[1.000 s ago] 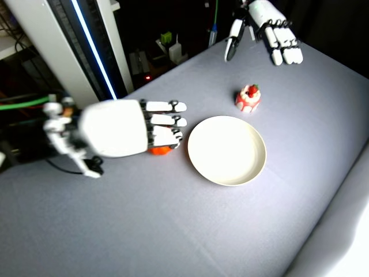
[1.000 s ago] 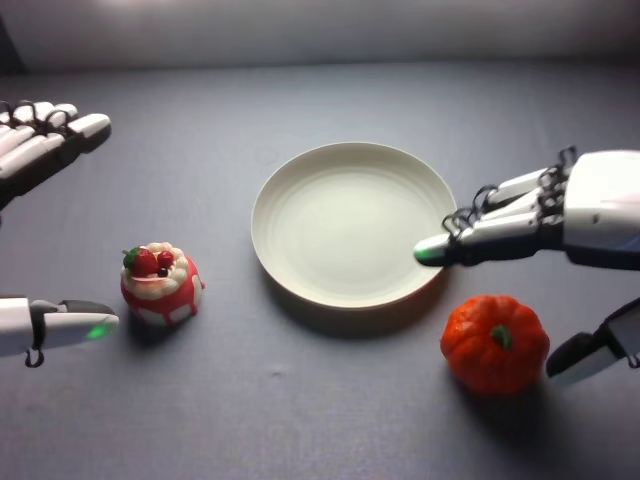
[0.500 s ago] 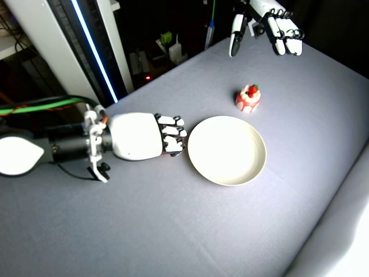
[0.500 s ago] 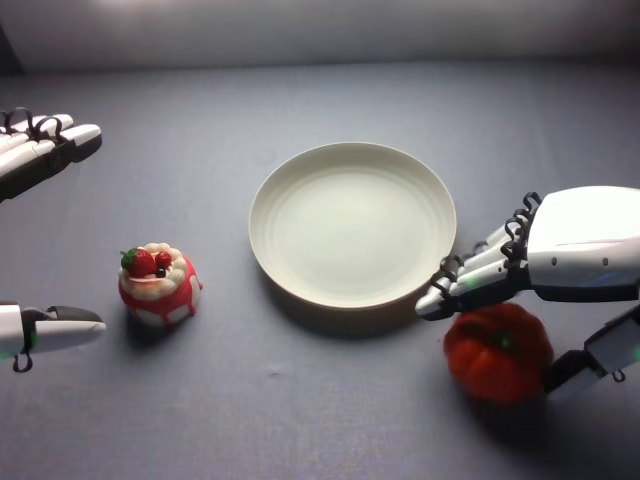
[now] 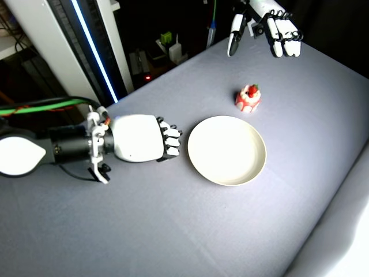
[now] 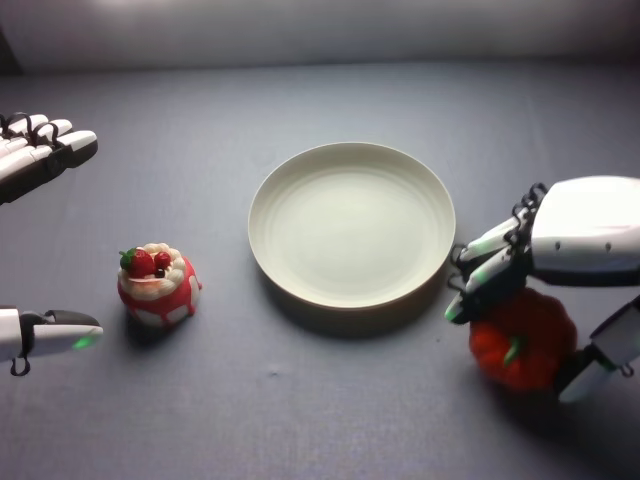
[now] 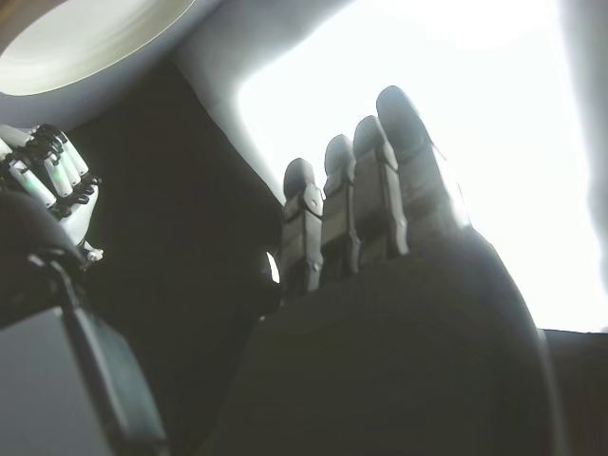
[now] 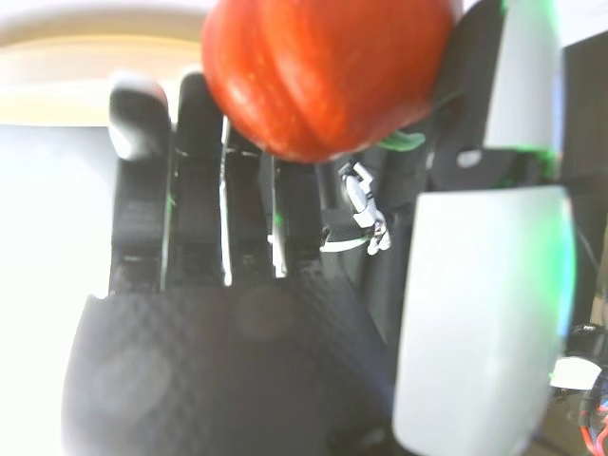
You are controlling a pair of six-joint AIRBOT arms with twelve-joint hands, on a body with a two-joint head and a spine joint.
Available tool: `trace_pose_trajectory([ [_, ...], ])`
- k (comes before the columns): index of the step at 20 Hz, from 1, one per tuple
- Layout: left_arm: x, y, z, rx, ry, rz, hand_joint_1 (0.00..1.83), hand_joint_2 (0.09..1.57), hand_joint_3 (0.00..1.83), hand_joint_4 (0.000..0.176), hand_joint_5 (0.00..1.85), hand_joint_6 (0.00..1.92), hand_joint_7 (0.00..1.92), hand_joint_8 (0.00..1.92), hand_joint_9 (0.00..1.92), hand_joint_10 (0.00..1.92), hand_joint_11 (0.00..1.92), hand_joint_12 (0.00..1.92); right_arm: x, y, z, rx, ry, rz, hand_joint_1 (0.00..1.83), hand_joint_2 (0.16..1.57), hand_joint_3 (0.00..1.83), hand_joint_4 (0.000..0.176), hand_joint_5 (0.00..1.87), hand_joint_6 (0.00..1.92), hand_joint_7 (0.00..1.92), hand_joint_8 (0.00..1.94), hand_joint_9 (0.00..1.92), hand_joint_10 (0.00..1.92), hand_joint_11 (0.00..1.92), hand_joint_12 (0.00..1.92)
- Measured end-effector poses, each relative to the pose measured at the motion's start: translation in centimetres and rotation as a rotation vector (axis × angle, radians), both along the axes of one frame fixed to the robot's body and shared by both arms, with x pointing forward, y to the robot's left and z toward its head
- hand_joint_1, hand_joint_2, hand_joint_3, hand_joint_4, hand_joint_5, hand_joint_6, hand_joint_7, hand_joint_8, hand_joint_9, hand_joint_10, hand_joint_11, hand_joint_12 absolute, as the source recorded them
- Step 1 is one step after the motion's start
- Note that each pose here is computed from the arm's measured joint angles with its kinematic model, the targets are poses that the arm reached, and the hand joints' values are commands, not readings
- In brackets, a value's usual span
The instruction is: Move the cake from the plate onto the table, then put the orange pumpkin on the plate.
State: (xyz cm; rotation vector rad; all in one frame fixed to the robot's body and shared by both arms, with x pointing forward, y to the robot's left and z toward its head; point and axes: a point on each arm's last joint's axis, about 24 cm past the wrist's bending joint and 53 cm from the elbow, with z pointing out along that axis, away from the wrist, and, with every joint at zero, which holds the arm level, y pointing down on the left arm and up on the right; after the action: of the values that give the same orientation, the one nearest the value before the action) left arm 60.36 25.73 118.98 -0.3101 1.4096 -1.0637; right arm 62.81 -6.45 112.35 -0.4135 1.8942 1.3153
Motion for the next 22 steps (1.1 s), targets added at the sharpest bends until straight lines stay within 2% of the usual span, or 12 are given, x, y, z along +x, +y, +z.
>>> trace_pose_trajectory([
  [4, -0.1, 0.0, -0.2, 0.001, 0.006, -0.001, 1.00, 0.83, 0.00, 0.000, 0.28, 0.00, 0.17, 0.00, 0.11, 0.00, 0.00, 0.53, 1.3, -0.2, 3.2, 0.082, -0.040, -0.031, 1.21, 1.20, 0.01, 0.000, 0.85, 1.07, 0.78, 1.54, 0.74, 1.84, 0.81, 1.92],
  [5, -0.1, -0.1, -0.2, 0.002, 0.005, -0.003, 1.00, 0.83, 0.00, 0.000, 0.28, 0.00, 0.17, 0.00, 0.11, 0.00, 0.00, 0.53, 1.8, 0.1, 6.0, 0.158, -0.078, -0.034, 1.17, 1.22, 0.01, 0.000, 0.82, 1.21, 0.75, 1.48, 0.63, 1.77, 0.62, 1.92],
  [7, -0.1, -0.1, -0.3, -0.003, 0.008, -0.002, 0.96, 0.83, 0.00, 0.000, 0.28, 0.00, 0.17, 0.00, 0.11, 0.00, 0.00, 0.53, 2.6, 0.5, 9.0, 0.215, -0.144, -0.030, 1.18, 1.21, 0.00, 0.000, 0.76, 1.28, 0.85, 1.33, 0.78, 1.53, 0.75, 1.80],
  [8, 0.0, 0.0, -0.4, -0.005, 0.010, -0.003, 0.93, 0.82, 0.00, 0.000, 0.28, 0.00, 0.18, 0.00, 0.12, 0.00, 0.00, 0.53, 3.4, 1.1, 10.3, 0.257, -0.160, -0.036, 1.20, 1.21, 0.00, 0.000, 0.80, 1.19, 0.83, 1.43, 0.84, 1.64, 0.84, 1.85],
  [9, 0.1, 0.0, -0.4, -0.008, 0.010, -0.002, 0.92, 0.82, 0.00, 0.005, 0.27, 0.00, 0.17, 0.00, 0.11, 0.00, 0.00, 0.48, 4.3, 2.3, 11.1, 0.282, -0.172, -0.035, 1.23, 1.16, 0.00, 0.000, 0.89, 1.02, 0.93, 1.26, 0.90, 1.40, 0.85, 1.62],
  [12, 0.2, -0.1, -0.8, -0.011, 0.014, -0.006, 0.93, 0.83, 0.00, 0.003, 0.17, 0.00, 0.15, 0.00, 0.10, 0.00, 0.00, 0.39, 5.7, 6.6, 10.0, 0.244, -0.182, -0.017, 1.26, 1.09, 0.00, 0.001, 1.02, 0.90, 1.01, 0.97, 0.98, 1.04, 0.89, 1.36],
  [16, 0.3, 0.1, -0.7, -0.017, 0.011, -0.003, 0.90, 0.81, 0.00, 0.023, 0.16, 0.00, 0.21, 0.01, 0.21, 0.02, 0.00, 0.79, 8.5, 8.2, 7.9, 0.181, -0.158, -0.084, 1.23, 1.10, 0.00, 0.010, 1.01, 0.90, 1.00, 1.05, 0.90, 1.10, 0.82, 1.40],
  [17, 0.3, 0.1, -0.8, -0.021, 0.015, 0.000, 0.86, 0.80, 0.00, 0.011, 0.16, 0.00, 0.22, 0.01, 0.22, 0.02, 0.00, 0.80, 9.3, 8.1, 7.3, 0.159, -0.150, -0.112, 1.18, 1.10, 0.00, 0.000, 0.98, 0.97, 0.74, 1.14, 0.78, 1.33, 0.76, 1.59],
  [18, 0.3, 0.0, -0.8, -0.021, 0.015, -0.002, 0.88, 0.80, 0.00, 0.006, 0.16, 0.00, 0.22, 0.00, 0.21, 0.01, 0.00, 0.75, 10.0, 7.8, 6.8, 0.139, -0.144, -0.135, 1.07, 0.99, 0.00, 0.000, 0.62, 0.44, 0.50, 0.83, 0.57, 1.09, 0.53, 1.52],
  [19, 0.3, 0.0, -0.8, -0.022, 0.013, -0.005, 0.88, 0.80, 0.00, 0.000, 0.17, 0.00, 0.22, 0.00, 0.21, 0.01, 0.00, 0.77, 10.3, 7.6, 6.4, 0.125, -0.143, -0.149, 0.99, 0.95, 0.00, 0.040, 0.50, 0.13, 0.44, 0.47, 0.50, 0.78, 0.37, 1.37],
  [21, 0.2, -0.1, -0.8, -0.021, 0.014, -0.009, 0.89, 0.81, 0.00, 0.000, 0.20, 0.01, 0.20, 0.00, 0.18, 0.01, 0.00, 0.77, 10.8, 7.3, 6.0, 0.106, -0.141, -0.166, 0.85, 0.90, 0.00, 0.123, 0.23, 0.00, 0.29, 0.04, 0.30, 0.15, 0.02, 1.02],
  [22, 0.2, -0.1, -0.8, -0.021, 0.013, -0.009, 0.91, 0.81, 0.00, 0.000, 0.21, 0.01, 0.21, 0.00, 0.19, 0.01, 0.00, 0.82, 10.9, 7.3, 6.0, 0.105, -0.140, -0.169, 0.84, 0.90, 0.00, 0.127, 0.20, 0.00, 0.27, 0.01, 0.29, 0.08, 0.00, 0.94],
])
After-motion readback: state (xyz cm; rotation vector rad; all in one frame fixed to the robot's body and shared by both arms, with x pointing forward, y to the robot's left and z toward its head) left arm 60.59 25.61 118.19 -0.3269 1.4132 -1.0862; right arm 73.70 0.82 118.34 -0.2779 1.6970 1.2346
